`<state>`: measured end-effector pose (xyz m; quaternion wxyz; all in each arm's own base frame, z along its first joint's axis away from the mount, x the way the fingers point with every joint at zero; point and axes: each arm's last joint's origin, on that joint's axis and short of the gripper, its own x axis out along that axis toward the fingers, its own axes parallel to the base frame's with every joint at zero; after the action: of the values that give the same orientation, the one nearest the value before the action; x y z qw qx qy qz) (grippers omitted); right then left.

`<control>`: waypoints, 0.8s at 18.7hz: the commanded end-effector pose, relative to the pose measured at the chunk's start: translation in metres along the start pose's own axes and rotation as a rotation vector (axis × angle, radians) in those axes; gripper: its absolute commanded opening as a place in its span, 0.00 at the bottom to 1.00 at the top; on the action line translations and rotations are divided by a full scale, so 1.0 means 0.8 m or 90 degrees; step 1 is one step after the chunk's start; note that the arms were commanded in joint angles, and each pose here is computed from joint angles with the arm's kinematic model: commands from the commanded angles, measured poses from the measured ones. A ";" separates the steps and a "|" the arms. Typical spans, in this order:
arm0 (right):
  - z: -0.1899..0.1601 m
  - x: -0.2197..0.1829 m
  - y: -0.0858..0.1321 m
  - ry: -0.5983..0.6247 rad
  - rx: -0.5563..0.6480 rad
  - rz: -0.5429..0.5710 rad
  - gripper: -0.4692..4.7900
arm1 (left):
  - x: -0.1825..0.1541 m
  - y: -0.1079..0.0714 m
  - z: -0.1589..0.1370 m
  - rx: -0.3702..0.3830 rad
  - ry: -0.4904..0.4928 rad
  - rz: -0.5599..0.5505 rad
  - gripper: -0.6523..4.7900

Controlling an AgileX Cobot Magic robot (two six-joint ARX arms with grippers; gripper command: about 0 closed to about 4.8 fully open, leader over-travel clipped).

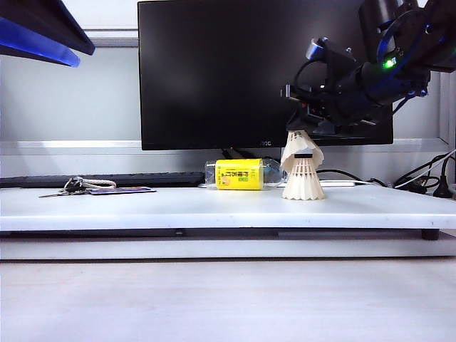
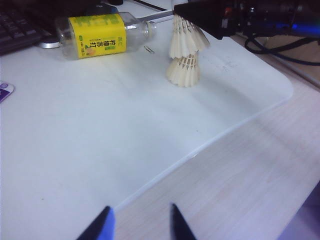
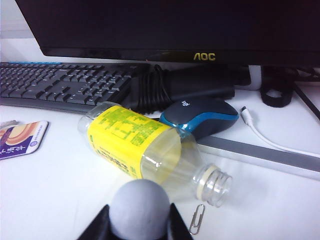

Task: Stack the badminton balls on the table vertically.

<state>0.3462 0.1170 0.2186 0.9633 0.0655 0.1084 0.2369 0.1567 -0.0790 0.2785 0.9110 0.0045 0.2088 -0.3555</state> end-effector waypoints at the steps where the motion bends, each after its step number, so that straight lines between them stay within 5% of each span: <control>1: 0.005 -0.001 0.001 -0.016 -0.005 0.003 0.29 | -0.001 -0.001 0.004 0.004 -0.015 -0.001 0.40; 15: 0.010 -0.001 0.003 -0.043 -0.065 0.021 0.30 | -0.001 0.001 0.007 0.009 -0.032 0.026 0.40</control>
<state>0.3465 0.1174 0.2222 0.9664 0.0243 0.0777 0.2439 0.1583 -0.0785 0.2807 0.9205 0.0054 0.1965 -0.3377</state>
